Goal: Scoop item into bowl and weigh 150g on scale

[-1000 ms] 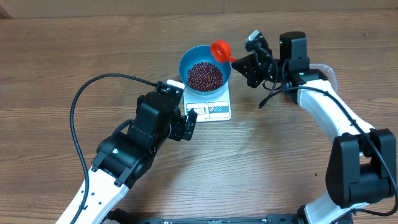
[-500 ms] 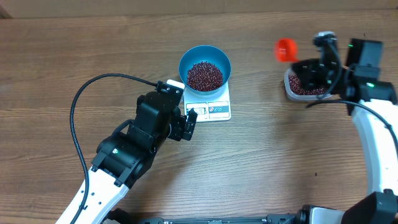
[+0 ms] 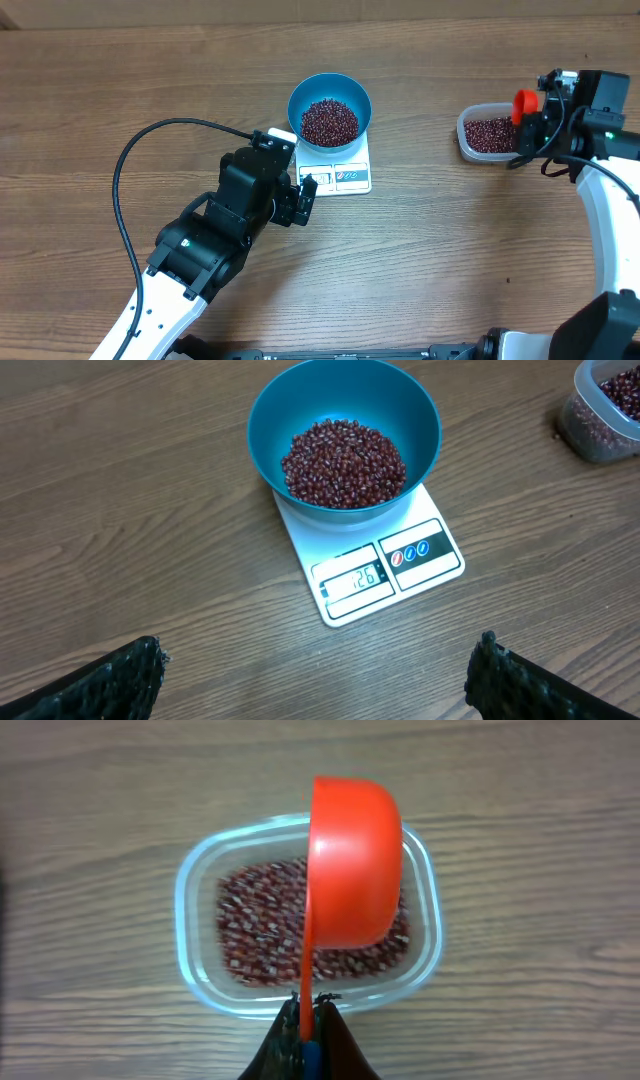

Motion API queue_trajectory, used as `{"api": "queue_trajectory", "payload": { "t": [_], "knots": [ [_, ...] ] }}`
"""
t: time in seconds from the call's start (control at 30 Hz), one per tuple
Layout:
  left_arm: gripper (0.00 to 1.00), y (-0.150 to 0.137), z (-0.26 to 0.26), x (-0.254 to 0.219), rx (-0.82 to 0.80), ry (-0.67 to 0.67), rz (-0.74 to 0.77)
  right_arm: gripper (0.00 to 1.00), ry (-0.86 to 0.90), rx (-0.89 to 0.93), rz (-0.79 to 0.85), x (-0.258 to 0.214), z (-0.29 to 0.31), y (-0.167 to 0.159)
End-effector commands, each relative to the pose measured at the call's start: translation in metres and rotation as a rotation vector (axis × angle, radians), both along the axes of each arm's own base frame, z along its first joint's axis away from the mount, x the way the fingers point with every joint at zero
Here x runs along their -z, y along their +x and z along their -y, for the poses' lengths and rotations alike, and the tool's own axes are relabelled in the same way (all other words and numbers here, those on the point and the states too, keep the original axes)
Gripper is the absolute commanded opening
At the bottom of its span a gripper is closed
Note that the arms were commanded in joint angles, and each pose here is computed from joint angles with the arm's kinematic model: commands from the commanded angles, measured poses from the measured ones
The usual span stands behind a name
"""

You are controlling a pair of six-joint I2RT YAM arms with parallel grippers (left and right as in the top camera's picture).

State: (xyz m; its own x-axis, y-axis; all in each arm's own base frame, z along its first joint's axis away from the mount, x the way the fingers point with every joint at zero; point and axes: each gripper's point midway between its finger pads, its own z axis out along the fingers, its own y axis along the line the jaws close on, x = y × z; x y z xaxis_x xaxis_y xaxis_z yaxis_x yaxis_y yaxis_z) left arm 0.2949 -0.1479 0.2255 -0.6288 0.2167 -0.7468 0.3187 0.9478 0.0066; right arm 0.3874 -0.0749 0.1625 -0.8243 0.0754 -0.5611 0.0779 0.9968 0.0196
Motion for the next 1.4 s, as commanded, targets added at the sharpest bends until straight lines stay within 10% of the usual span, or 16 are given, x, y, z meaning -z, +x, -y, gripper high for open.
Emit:
{"api": "queue_trajectory", "payload": {
  "t": [0.0,1.37],
  "knots": [
    [1.00,0.001,0.000,0.002,-0.006,0.008,0.000,0.04,-0.075,-0.005,-0.086,0.020,0.012,-0.006],
    [1.00,0.001,0.000,0.002,-0.006,0.008,0.000,0.04,-0.429,-0.051,-0.347,0.085,0.002,-0.007]
  ]
}}
